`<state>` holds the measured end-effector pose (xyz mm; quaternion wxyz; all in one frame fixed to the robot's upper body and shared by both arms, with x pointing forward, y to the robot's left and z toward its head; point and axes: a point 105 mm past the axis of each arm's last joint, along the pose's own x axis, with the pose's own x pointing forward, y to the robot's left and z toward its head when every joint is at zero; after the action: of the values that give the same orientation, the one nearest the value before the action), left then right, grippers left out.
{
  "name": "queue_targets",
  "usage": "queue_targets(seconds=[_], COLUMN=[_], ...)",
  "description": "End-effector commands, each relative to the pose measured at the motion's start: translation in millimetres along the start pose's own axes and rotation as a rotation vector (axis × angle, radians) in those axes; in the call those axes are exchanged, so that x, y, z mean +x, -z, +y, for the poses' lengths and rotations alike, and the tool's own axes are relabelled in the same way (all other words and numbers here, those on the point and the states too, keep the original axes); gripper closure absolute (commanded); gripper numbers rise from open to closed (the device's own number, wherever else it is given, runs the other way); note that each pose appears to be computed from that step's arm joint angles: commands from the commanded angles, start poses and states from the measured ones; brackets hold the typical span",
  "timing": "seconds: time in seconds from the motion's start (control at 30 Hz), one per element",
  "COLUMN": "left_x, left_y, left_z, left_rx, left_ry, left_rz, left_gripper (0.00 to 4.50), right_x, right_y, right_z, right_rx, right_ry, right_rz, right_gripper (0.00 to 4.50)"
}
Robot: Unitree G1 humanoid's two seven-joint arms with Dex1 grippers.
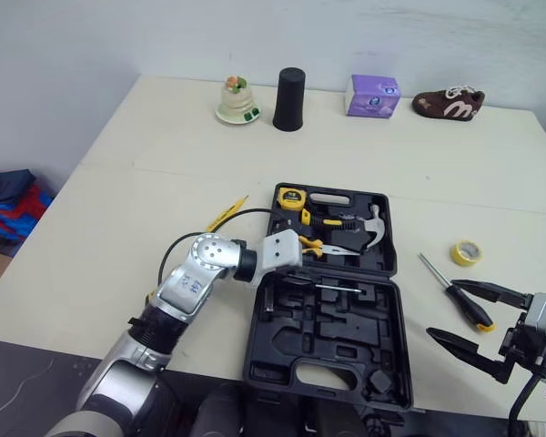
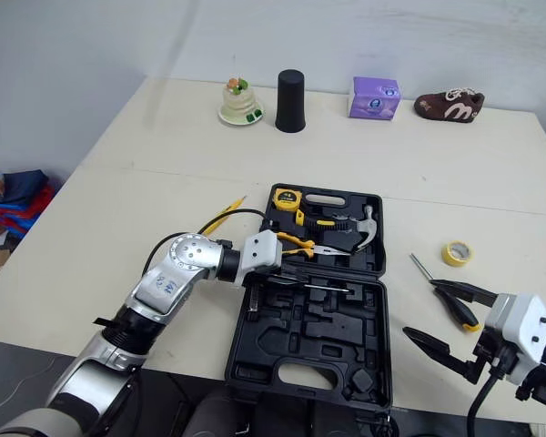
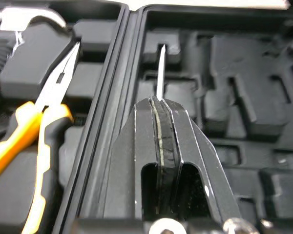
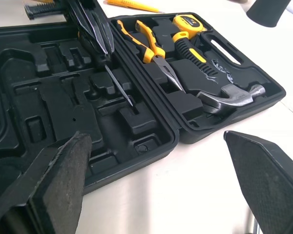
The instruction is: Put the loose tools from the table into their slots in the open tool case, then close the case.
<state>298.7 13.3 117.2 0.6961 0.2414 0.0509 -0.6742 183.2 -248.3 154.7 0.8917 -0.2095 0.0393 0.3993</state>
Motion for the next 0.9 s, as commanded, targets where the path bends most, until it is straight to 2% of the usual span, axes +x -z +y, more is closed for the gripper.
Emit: queue_targets(seconds=[0.03, 0.2, 0.37, 0.5, 0.57, 0.73, 0.83, 0.9], left_x=[1.5, 4.0, 5.3, 5.1, 4.2, -18.8, -49.6, -72.8], left_y=[18.6, 40.7, 70.5, 75.2, 56.4, -21.8, -42.9, -45.1], left_z=[-4.6, -18.7, -13.2, -16.6, -9.2, 17.1, 34.0, 41.4], left_rx=[-0.023, -0.065, -0.166, -0.144, -0.078, 0.144, 0.190, 0.160], left_ry=[0.000, 0.058, -0.015, 0.008, -0.015, -0.087, -0.164, -0.211], left_rz=[0.067, 0.157, 0.292, 0.338, 0.262, -0.097, -0.200, -0.233], left_gripper=[4.46, 4.46, 4.46, 4.46, 4.46, 4.46, 4.46, 3.84], right_x=[-2.8, -2.1, -2.2, -4.0, -7.8, -17.4, -33.3, -48.7], right_y=[-4.7, -4.4, -1.9, 3.3, 7.3, 6.4, 2.4, 4.4], right_z=[-2.5, -2.4, -2.0, -0.9, -8.5, -27.5, -44.5, -52.8], right_rx=[-0.031, -0.028, -0.017, 0.051, 0.065, 0.033, 0.004, -0.015], right_ry=[0.011, 0.017, 0.033, 0.029, 0.096, 0.182, 0.291, 0.365], right_rz=[0.001, -0.002, -0.010, -0.004, 0.019, 0.021, 0.005, 0.018], right_gripper=[0.00, 0.00, 0.00, 0.00, 0.00, 0.00, 0.00, 0.00])
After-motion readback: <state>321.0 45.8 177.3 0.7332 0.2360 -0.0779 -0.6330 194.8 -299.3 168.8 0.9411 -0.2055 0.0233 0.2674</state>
